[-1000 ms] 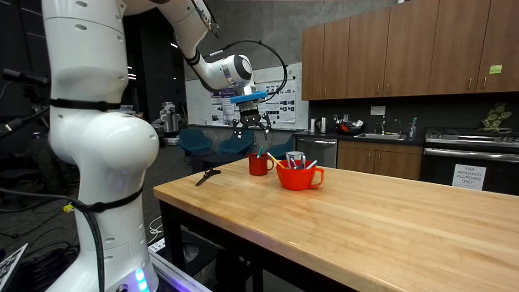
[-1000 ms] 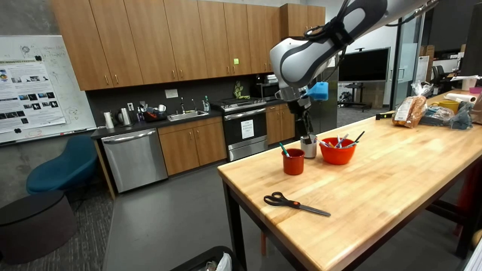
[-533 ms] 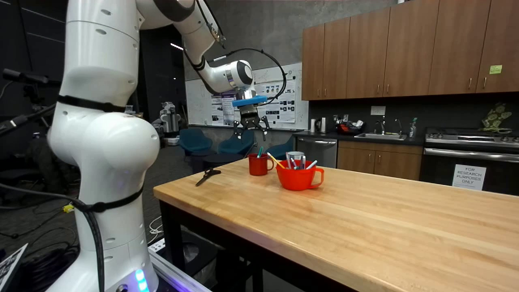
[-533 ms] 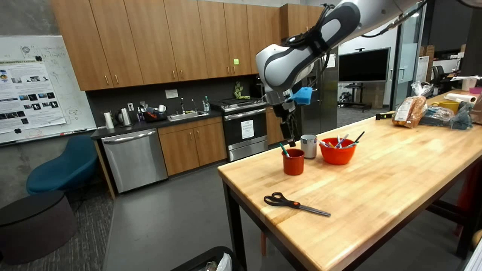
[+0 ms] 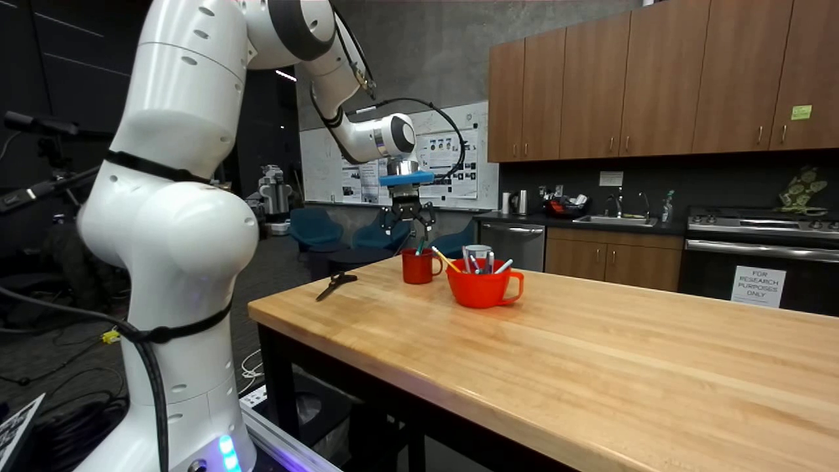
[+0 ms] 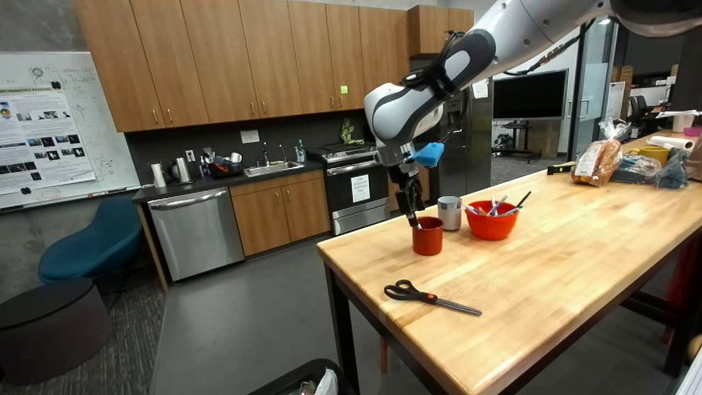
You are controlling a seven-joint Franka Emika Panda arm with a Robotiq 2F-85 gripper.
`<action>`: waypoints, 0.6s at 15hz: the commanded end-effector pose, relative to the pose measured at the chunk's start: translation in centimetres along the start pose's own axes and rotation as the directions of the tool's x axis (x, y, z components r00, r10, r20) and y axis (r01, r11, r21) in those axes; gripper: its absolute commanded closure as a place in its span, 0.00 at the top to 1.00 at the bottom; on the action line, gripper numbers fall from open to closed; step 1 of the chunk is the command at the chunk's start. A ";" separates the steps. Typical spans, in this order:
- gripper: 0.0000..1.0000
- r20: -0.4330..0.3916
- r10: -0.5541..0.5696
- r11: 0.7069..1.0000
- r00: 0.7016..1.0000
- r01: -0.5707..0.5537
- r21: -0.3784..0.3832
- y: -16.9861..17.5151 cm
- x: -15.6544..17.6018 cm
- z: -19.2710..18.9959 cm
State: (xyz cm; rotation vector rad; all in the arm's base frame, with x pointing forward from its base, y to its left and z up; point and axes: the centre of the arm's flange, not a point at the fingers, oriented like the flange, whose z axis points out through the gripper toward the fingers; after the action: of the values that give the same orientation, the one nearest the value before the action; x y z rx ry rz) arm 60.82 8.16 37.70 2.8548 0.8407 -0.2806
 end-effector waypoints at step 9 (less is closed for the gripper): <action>0.45 -0.050 0.023 1.000 0.998 -0.023 0.001 1.2 1.9 -0.4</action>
State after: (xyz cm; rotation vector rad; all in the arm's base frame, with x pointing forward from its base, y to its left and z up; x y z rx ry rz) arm 62.78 8.35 37.39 2.8733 0.8345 -0.2322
